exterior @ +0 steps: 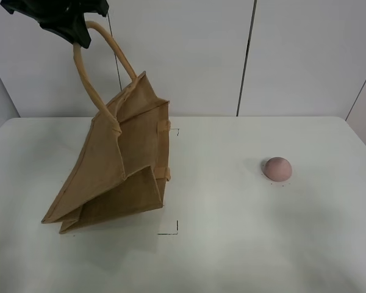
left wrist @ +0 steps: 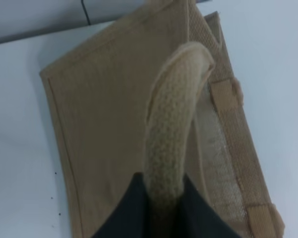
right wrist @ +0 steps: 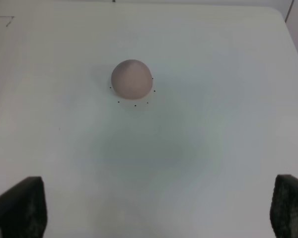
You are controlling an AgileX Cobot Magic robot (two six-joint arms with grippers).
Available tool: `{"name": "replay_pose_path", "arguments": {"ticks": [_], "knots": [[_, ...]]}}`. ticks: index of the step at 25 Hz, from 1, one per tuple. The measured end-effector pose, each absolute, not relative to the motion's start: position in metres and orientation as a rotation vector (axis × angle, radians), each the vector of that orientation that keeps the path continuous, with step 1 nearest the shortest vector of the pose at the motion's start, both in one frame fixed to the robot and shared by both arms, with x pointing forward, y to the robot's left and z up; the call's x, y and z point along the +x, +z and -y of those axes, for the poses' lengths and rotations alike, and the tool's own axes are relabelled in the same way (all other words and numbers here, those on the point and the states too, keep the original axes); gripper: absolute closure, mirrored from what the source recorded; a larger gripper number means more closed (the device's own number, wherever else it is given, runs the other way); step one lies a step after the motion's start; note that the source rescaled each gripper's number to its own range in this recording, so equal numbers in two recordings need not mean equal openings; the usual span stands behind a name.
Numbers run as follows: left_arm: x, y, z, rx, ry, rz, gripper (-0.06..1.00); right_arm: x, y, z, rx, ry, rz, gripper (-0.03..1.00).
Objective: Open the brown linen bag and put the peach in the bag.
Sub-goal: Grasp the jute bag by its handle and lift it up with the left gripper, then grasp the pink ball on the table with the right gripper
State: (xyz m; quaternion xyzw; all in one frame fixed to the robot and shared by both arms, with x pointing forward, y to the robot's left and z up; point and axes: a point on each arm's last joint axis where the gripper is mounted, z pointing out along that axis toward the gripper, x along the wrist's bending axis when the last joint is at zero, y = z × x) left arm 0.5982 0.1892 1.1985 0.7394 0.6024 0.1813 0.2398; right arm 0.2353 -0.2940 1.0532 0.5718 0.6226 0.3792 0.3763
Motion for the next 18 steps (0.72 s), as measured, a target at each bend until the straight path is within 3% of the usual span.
{"name": "replay_pose_path", "arguments": {"ticks": [18], "knots": [[0.5963,1.2076,-0.1877,1.996,0.488,-1.623,0.94,0.2431,1.0536,0.294,1.498,0.942,-1.626,-0.03]]}}
